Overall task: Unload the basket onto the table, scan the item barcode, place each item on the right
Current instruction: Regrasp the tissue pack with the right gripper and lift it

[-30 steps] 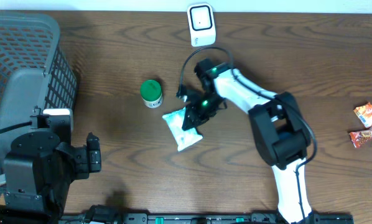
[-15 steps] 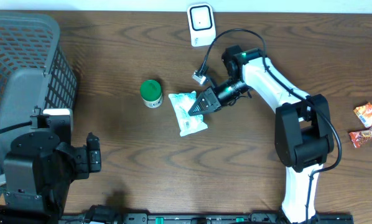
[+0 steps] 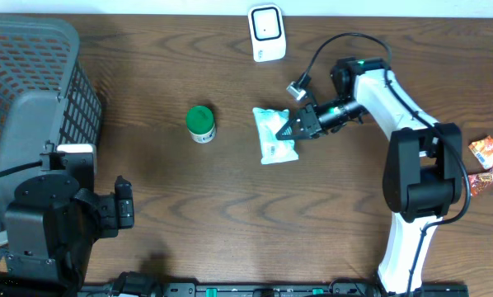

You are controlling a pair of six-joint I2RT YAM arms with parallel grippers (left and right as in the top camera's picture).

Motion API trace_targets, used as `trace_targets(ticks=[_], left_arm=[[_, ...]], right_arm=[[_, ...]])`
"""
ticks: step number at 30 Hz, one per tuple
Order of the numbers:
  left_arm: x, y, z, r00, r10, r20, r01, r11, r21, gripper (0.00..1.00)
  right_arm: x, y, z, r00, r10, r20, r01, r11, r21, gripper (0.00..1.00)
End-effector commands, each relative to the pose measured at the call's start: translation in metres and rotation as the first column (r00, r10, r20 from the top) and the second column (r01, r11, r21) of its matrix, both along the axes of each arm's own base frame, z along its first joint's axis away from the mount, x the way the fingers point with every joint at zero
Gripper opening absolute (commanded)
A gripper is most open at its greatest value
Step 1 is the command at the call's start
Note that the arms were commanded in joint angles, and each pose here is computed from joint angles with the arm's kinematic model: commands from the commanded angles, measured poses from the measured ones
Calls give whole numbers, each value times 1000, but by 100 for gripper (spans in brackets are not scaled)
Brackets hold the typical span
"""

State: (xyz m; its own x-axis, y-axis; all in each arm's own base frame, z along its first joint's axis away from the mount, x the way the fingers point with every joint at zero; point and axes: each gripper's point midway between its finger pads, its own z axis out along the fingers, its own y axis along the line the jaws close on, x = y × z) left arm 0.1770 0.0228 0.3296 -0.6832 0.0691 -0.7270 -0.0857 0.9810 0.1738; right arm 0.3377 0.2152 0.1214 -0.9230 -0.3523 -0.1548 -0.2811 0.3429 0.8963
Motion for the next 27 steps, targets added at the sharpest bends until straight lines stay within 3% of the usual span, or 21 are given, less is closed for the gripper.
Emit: trace_targets(ticks=[1, 9, 11, 12, 13, 15, 22, 27], left_arm=[[-1, 2, 0, 1000, 11, 1, -11, 1000, 1, 98], [0, 2, 0, 1000, 11, 1, -11, 1000, 1, 98], [-1, 2, 0, 1000, 11, 1, -11, 1000, 1, 98], [-1, 2, 0, 1000, 11, 1, -11, 1000, 1, 98], [-1, 2, 0, 1000, 11, 1, -11, 1000, 1, 98], [-1, 2, 0, 1000, 11, 1, -11, 1000, 1, 98], [-1, 2, 0, 1000, 11, 1, -11, 1000, 1, 98], [-1, 2, 0, 1000, 11, 1, -11, 1000, 1, 98]], right_arm=[[9, -8, 14, 999, -43, 7, 42, 999, 17, 1], [15, -14, 22, 997, -78, 23, 78, 997, 1, 1], [19, -18, 22, 994, -102, 31, 103, 993, -56, 1], [25, -26, 19, 989, -143, 44, 148, 977, -155, 1], [32, -37, 18, 979, -184, 91, 202, 943, -263, 1], [36, -46, 26, 965, -204, 164, 248, 911, -328, 1], [18, -49, 90, 921, -199, 335, 310, 895, -320, 1], [8, -80, 90, 869, -227, 440, 465, 680, -567, 1]])
